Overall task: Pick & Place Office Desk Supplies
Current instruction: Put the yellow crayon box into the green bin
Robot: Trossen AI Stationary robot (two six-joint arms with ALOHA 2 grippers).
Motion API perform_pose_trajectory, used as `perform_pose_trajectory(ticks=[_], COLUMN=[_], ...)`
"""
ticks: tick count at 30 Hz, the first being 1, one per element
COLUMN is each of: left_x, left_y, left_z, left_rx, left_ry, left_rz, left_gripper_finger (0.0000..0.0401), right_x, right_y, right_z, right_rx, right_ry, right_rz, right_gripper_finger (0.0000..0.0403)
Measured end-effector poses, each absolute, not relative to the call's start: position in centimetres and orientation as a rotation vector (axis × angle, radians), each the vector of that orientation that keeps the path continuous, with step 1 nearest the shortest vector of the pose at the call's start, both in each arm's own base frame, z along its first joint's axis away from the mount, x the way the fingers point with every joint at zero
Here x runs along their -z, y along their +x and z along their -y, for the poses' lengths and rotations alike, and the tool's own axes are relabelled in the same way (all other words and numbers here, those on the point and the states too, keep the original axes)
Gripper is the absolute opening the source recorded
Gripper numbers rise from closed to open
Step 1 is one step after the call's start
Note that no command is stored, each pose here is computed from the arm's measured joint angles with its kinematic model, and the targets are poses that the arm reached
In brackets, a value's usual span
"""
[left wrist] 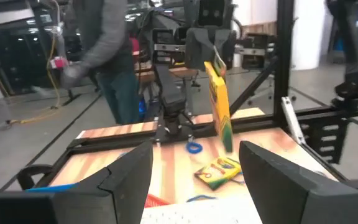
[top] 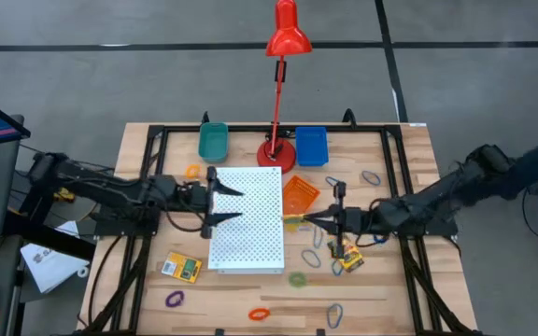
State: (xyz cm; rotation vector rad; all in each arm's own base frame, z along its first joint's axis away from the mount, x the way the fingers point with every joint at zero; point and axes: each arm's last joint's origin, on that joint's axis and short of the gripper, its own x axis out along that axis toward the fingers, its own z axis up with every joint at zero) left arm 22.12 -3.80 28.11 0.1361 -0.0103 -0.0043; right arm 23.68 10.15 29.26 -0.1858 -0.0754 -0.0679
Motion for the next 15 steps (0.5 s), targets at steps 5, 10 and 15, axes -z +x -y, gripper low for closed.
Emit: perform_pose_trajectory(ticks=[5, 10, 15], left_x=[-28.3, -28.4, -28.5], left_y=[23.4, 23.5, 23.6], left_z=[4.1, 4.0, 3.8], left_rx=[0.003, 0.003, 0.043], left_ry=[0.119, 0.062, 0.007], left_rz=[0.042, 0.056, 0.072], left_gripper_finger=[0.0235, 0.0235, 0.0235], right_x=[-30.2, -31.1, -31.5], right_y=[26.2, 28.3, 30.3], right_z=[-10.1, -10.1, -9.7], right_rx=[0.072, 0.065, 0.080], right_ry=[-0.283, -0.372, -0.448], right_rz=[0.079, 0.088, 0.090], right_gripper_finger=[0.0000, 0.0000, 0.0000])
